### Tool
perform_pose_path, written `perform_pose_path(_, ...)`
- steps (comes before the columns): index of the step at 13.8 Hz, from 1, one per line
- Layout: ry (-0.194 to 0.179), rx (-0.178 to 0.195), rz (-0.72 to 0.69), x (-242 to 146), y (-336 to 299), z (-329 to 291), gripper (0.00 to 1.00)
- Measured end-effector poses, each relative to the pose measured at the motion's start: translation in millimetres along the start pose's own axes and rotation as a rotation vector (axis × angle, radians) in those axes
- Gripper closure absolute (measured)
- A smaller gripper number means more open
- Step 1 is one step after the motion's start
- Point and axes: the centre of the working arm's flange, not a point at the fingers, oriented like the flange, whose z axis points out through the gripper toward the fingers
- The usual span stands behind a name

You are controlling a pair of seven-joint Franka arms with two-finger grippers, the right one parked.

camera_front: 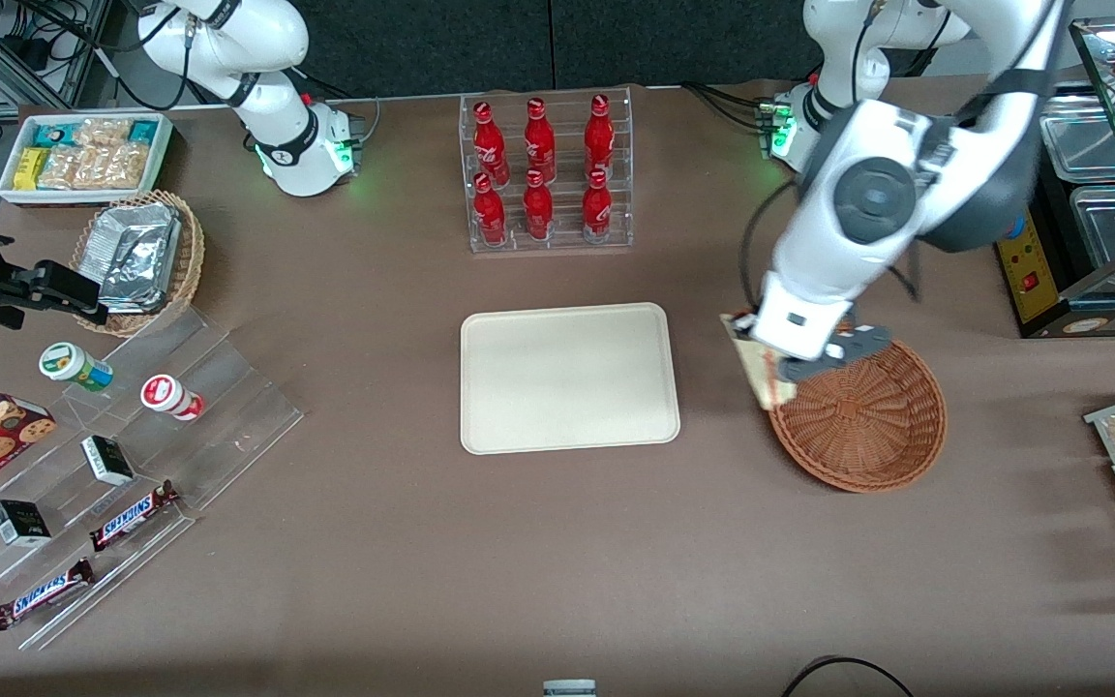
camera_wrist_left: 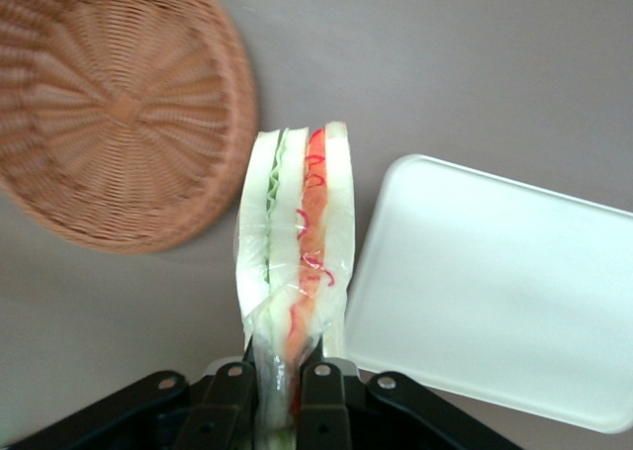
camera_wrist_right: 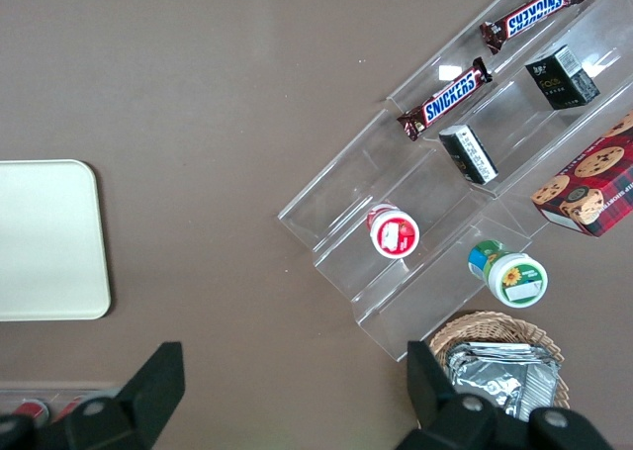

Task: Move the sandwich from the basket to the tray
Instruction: 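Lift the sandwich out of the basket and carry it over the white tray, then lower the sandwich onto the tray and open the left gripper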

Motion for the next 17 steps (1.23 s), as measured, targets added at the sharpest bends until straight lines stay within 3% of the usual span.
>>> perform_pose_path(2, 0.012, -0.027, 0.027, -16, 29, 7, 0.85)
perform_pose_path(5, -0.007, -0.05, 0.079, -23, 68, 19, 0.85)
perform_pose_path(9, -0.033, -0.055, 0.131, -29, 103, 40, 0.85)
perform_pose_path(13, -0.001, -0.001, 0.258, -64, 155, 76, 0.85)
perform_pose_path(17, 0.028, -0.035, 0.291, -63, 178, 111, 0.85)
